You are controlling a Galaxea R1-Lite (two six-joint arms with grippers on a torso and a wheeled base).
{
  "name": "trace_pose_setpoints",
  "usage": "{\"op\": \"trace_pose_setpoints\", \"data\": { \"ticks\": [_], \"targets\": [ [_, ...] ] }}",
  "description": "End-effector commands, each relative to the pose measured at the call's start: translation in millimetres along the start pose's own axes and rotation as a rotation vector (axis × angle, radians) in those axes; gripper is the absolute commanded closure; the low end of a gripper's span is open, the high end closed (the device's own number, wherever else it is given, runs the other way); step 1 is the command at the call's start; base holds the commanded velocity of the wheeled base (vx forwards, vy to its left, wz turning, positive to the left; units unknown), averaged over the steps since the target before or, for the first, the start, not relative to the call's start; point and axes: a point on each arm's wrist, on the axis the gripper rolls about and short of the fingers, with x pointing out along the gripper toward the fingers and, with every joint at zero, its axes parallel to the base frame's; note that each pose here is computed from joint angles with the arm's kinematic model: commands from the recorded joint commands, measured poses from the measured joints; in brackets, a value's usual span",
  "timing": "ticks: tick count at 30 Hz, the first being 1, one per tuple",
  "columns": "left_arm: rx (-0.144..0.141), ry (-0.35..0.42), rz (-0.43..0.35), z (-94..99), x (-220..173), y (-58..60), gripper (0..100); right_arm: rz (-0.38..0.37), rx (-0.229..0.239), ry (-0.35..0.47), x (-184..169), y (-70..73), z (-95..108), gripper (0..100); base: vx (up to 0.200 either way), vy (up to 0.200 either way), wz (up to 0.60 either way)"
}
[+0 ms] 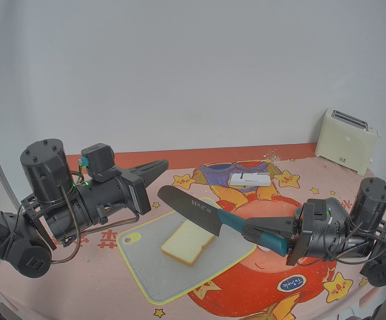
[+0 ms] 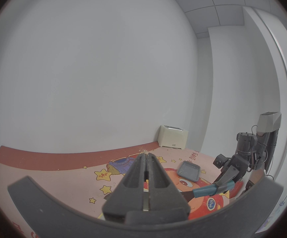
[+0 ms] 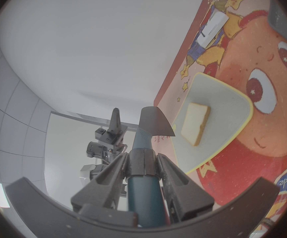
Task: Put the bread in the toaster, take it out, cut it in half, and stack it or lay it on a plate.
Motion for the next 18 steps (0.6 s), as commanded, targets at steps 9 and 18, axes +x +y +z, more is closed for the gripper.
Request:
{"op": "trace_pose_setpoints", "data": {
  "ticks": [9, 18],
  "targets": [
    [-0.009, 0.032, -0.04, -6.7, 6.0, 1.3, 100, -0.056, 0.031, 0.01, 2.1, -15.4, -0.6, 100, 0.0, 0.0, 0.0],
    [-0.013, 0.052, -0.047, -12.1, 13.0, 3.9, 100, -0.079, 0.038, 0.021, 5.2, -21.5, -1.7, 100, 0.0, 0.0, 0.0]
  ]
}}
